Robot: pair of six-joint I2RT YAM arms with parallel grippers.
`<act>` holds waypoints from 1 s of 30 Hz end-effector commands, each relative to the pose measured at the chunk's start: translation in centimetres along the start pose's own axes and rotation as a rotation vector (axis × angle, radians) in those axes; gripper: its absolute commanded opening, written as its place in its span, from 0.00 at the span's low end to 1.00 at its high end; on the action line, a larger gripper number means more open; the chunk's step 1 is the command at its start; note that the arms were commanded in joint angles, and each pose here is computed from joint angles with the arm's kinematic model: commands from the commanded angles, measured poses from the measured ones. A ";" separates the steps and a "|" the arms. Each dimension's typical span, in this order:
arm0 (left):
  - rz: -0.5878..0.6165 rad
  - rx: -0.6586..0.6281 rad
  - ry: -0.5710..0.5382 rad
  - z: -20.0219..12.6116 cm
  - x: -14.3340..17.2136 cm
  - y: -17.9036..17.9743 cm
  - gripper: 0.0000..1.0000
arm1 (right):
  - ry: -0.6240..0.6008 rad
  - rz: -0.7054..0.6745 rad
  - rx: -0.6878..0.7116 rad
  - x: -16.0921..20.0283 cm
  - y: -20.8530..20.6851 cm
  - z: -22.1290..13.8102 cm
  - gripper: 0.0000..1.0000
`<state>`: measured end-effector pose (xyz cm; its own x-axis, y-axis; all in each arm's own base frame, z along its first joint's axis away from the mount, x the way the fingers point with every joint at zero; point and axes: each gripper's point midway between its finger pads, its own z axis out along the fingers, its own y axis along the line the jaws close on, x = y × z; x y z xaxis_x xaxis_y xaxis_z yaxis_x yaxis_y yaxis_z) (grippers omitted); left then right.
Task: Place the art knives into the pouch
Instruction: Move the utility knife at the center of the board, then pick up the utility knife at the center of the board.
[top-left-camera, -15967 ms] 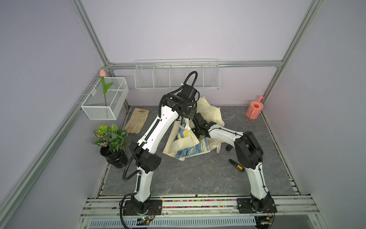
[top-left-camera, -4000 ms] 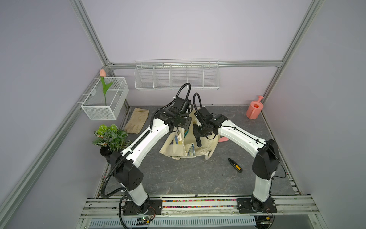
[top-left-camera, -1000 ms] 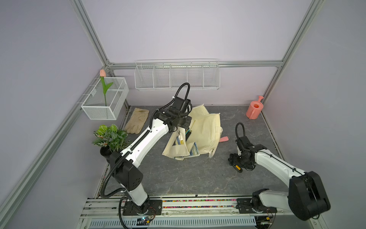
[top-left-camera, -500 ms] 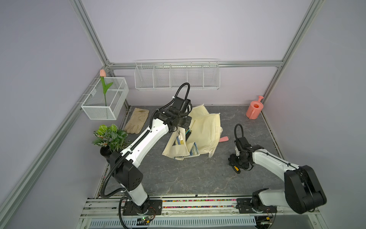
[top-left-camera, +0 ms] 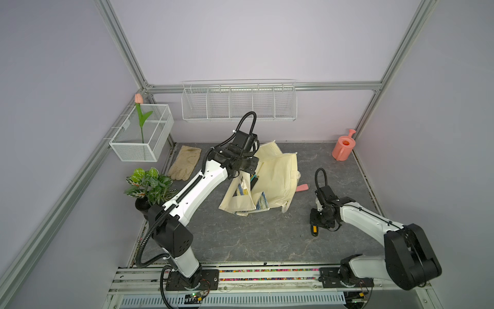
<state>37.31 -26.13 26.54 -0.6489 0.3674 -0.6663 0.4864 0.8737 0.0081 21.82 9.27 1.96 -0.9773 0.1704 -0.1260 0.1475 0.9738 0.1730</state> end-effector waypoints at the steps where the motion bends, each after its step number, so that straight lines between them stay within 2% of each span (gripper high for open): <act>1: 0.015 -0.004 0.029 0.4 0.8 0.0 0.00 | 0.051 0.007 -0.001 1.0 0.2 1.3 0.31; 7: 0.016 -0.009 0.031 0.4 0.8 0.1 0.00 | 0.024 -0.001 0.000 -0.7 0.9 1.0 0.28; 14: 0.015 -0.018 0.036 0.5 0.9 0.3 0.00 | -0.034 -0.030 0.011 -5.3 2.2 0.0 0.28; 18: 0.015 -0.024 0.035 0.5 0.9 0.4 0.00 | -0.036 -0.045 0.010 -7.0 3.1 0.1 0.36; 19: 0.016 -0.023 0.037 0.6 0.9 0.3 0.00 | -0.028 -0.050 0.012 -7.0 3.1 0.3 0.41; 25: 0.017 -0.017 0.034 0.5 0.9 0.2 0.00 | -0.013 -0.054 0.017 -5.9 2.6 0.4 0.55; 30: 0.018 -0.009 0.036 0.5 0.9 0.1 0.00 | 0.016 -0.070 0.036 -4.2 1.9 0.6 0.56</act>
<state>37.35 -26.06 26.52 -0.6490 0.3681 -0.6658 0.4840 0.8750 0.0119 28.00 11.07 2.57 -0.9811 0.1224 -0.1496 0.0982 0.9823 0.1595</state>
